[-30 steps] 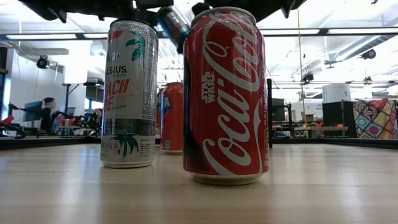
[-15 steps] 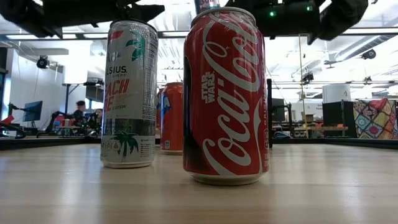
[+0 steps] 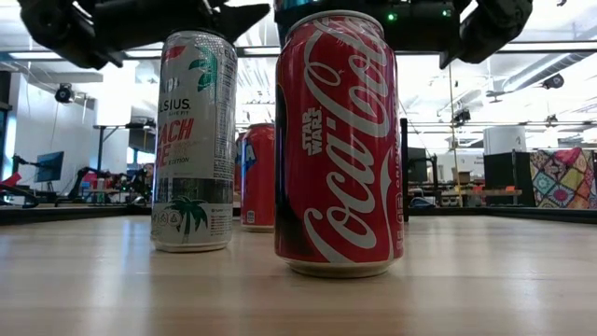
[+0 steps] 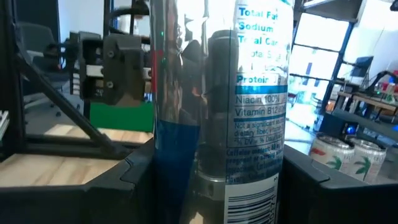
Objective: Place canned beverage on shelf
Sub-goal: Put the blue soda can on the shelf aligned with the other blue soda cans
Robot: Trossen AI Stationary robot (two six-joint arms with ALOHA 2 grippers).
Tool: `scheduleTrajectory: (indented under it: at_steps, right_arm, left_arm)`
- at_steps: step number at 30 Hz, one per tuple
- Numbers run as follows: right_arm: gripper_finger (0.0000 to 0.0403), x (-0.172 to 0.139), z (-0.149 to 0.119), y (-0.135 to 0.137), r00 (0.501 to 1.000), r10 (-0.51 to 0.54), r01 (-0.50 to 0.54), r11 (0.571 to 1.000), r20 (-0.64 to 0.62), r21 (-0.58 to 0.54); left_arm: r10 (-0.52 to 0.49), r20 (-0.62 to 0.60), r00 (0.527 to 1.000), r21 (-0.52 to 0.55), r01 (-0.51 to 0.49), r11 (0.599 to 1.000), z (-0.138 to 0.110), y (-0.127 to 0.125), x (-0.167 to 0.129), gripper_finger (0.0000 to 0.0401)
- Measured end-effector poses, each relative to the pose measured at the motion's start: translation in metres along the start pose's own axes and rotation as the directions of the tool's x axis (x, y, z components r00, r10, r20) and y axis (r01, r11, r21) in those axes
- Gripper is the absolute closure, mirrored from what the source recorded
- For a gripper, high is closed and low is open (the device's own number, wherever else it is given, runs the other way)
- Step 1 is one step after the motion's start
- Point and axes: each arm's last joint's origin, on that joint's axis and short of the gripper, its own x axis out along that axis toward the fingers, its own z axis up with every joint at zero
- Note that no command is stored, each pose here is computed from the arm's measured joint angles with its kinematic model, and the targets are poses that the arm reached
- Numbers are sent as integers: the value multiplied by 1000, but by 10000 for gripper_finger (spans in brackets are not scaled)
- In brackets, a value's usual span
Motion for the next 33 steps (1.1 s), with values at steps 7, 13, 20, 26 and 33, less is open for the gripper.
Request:
scheduleTrajectory:
  at_steps: [7,13,20,26,33]
  right_arm:
    - [196,1,-1,0,1000,2,-2,1000,-15,-1]
    - [196,1,-1,0,1000,2,-2,1000,-16,0]
    - [196,1,-2,0,1000,4,-4,1000,-24,-7]
    - [150,1,-3,1,999,4,-4,1000,-34,-9]
    - [103,1,-3,0,999,-2,3,1000,-52,15]
  left_arm:
    - [1,-14,1000,8,-1,1000,-6,-1,18,95]
    - [2,-17,1000,10,-1,1000,-12,-1,30,95]
    - [2,-21,1000,44,-1,999,-15,-2,38,124]
    - [8,-23,1000,40,-7,999,-14,-1,38,192]
    - [21,-57,998,36,-19,999,-7,0,34,193]
